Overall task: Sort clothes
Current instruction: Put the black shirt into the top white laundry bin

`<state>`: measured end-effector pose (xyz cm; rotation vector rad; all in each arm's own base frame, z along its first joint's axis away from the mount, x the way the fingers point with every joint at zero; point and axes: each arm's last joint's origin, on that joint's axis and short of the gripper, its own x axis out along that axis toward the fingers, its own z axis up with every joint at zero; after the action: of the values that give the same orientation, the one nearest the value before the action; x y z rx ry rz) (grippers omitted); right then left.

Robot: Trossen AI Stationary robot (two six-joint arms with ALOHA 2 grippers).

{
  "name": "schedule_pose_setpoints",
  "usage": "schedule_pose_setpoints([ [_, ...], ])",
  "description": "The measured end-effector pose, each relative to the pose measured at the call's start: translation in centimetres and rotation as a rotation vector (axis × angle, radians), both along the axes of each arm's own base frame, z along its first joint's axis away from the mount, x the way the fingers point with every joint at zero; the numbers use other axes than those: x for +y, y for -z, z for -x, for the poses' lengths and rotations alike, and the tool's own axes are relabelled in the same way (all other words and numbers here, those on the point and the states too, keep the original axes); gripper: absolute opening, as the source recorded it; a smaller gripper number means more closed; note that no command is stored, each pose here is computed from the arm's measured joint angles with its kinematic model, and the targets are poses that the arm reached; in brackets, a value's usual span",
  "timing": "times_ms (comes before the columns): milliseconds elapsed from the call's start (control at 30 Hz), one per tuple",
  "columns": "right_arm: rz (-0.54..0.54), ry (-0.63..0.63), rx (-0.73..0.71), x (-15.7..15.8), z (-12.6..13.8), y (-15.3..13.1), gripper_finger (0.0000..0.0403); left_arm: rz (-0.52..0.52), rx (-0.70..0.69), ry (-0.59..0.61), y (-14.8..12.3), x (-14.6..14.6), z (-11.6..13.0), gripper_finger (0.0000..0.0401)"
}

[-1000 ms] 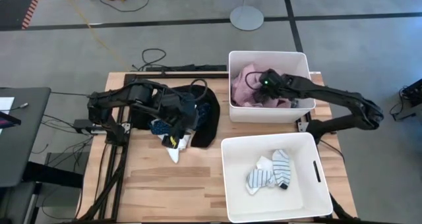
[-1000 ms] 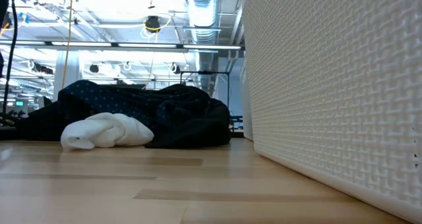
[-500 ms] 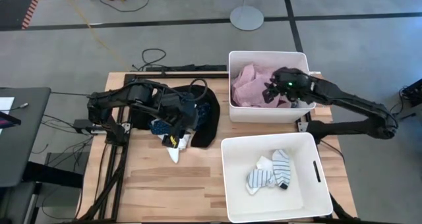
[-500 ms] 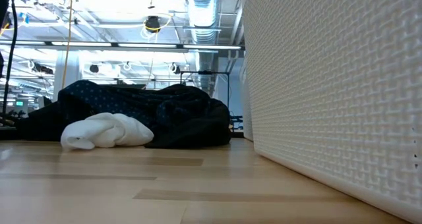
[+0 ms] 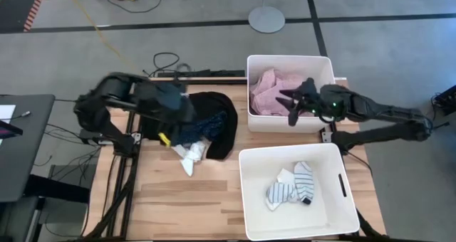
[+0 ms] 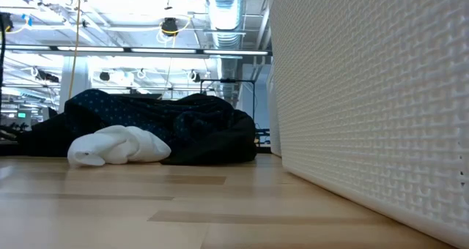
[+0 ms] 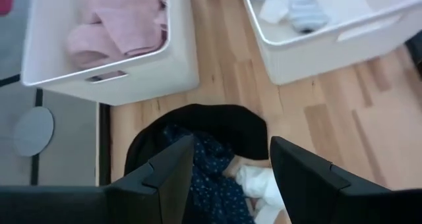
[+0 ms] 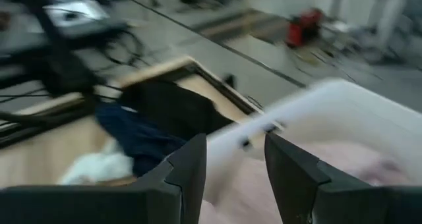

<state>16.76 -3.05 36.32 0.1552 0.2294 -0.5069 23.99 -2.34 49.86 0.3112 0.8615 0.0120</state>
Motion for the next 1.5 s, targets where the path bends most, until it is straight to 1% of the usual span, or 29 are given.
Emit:
schedule_pose_setpoints([
  [167,0.08,-0.14,-0.055,2.0,-0.7,-0.8,0.0169,0.038,-0.074,-0.036,-1.3,0.2,3.1,0.0197],
  [300,0.126,-0.243,-0.082,3.8,-1.3,-1.1,0.0169,0.01,-0.069,-0.104,-0.7,0.5,5.2,0.0197],
  [400,0.161,-0.319,-0.085,5.1,-1.9,-1.0,0.0169,0.005,-0.066,-0.143,0.5,0.8,6.5,0.0197],
  [533,0.204,-0.404,-0.093,6.8,-2.6,-0.9,0.0169,0.023,-0.109,-0.161,2.8,1.0,8.1,0.0197],
  [767,0.211,-0.476,-0.128,8.5,-3.2,-0.9,0.0169,0.084,-0.19,-0.2,7.5,1.3,9.9,0.0197],
  [933,0.214,-0.513,-0.128,9.5,-3.8,-0.6,0.0169,0.12,-0.22,-0.226,10.8,1.3,10.2,0.0197],
  [1067,0.217,-0.536,-0.095,10.2,-4.5,0.1,0.0169,0.123,-0.225,-0.234,13.5,1.3,10.2,0.0197],
  [1333,0.227,-0.575,-0.016,11.7,-6.4,2.0,0.0169,0.031,-0.209,-0.34,18.8,1.6,9.4,0.0197],
  [1400,0.228,-0.579,-0.006,12.0,-6.9,2.4,0.0169,-0.005,-0.202,-0.379,19.8,1.7,9.2,0.0197],
  [1500,0.23,-0.584,0.001,12.5,-7.6,2.9,0.0169,-0.057,-0.228,-0.439,21.0,1.8,8.9,0.0197],
])
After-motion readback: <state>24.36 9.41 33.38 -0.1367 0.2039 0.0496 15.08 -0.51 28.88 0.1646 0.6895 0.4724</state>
